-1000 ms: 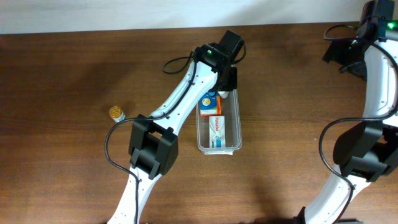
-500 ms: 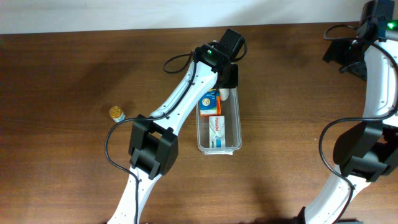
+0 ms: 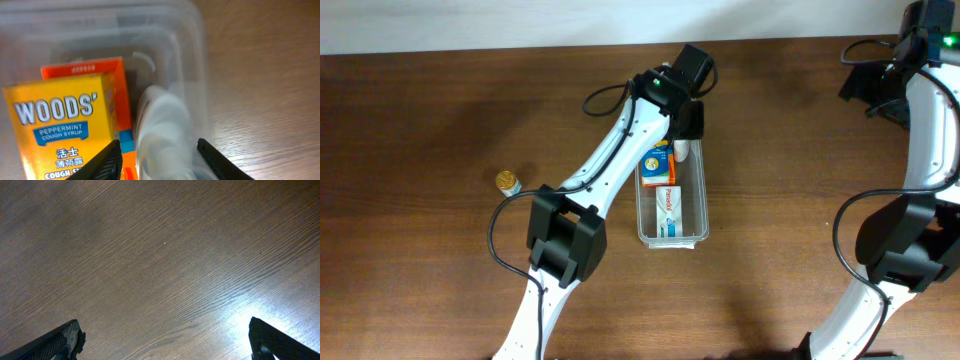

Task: Pack container
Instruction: 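Lower the bottle into the container beside the WOODS' box and release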

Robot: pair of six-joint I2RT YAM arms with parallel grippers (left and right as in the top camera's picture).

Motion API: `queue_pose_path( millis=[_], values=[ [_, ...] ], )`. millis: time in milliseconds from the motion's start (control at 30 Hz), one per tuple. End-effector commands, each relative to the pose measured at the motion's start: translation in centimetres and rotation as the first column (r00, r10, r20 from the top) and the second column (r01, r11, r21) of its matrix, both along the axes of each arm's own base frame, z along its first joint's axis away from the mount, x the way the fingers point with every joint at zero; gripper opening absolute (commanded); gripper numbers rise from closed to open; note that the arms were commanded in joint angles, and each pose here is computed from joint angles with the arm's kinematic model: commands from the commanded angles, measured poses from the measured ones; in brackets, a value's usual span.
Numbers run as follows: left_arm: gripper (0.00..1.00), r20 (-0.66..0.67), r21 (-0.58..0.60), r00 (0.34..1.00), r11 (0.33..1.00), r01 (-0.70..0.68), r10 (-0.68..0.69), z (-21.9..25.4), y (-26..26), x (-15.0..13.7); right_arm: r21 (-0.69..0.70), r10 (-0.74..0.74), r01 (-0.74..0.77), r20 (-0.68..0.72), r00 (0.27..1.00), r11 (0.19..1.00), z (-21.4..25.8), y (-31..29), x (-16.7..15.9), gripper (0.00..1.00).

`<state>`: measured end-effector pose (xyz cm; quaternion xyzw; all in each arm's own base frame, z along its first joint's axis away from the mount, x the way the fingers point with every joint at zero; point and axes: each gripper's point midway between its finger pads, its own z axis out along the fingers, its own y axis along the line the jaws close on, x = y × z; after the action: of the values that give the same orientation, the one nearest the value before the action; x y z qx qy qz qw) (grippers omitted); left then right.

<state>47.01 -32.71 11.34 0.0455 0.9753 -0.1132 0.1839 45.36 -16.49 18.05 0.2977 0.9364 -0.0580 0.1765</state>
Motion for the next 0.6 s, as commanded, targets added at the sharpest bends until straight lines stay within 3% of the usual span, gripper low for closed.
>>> queue_pose_path(
  millis=[0, 300, 567],
  values=[
    [0.49, 0.114, -0.033, 0.993, 0.999, 0.028, -0.024, 4.1, 0.1, 2.0, -0.006, -0.004, 0.004, 0.002, 1.0, 1.0, 0.1, -0.1, 0.0, 0.98],
    [0.54, 0.268, -0.077, 0.963, 0.996, 0.047, -0.025, 11.8, 1.8, 3.9, -0.006, -0.004, 0.004, 0.002, 1.0, 1.0, 0.1, -0.1, 0.0, 0.98],
    [0.7, 0.228, 0.013, 0.969, 0.995, -0.102, 0.096, 14.8, 10.6, 3.0, -0.006, -0.004, 0.004, 0.002, 1.0, 1.0, 0.1, -0.1, 0.0, 0.98]
  ],
)
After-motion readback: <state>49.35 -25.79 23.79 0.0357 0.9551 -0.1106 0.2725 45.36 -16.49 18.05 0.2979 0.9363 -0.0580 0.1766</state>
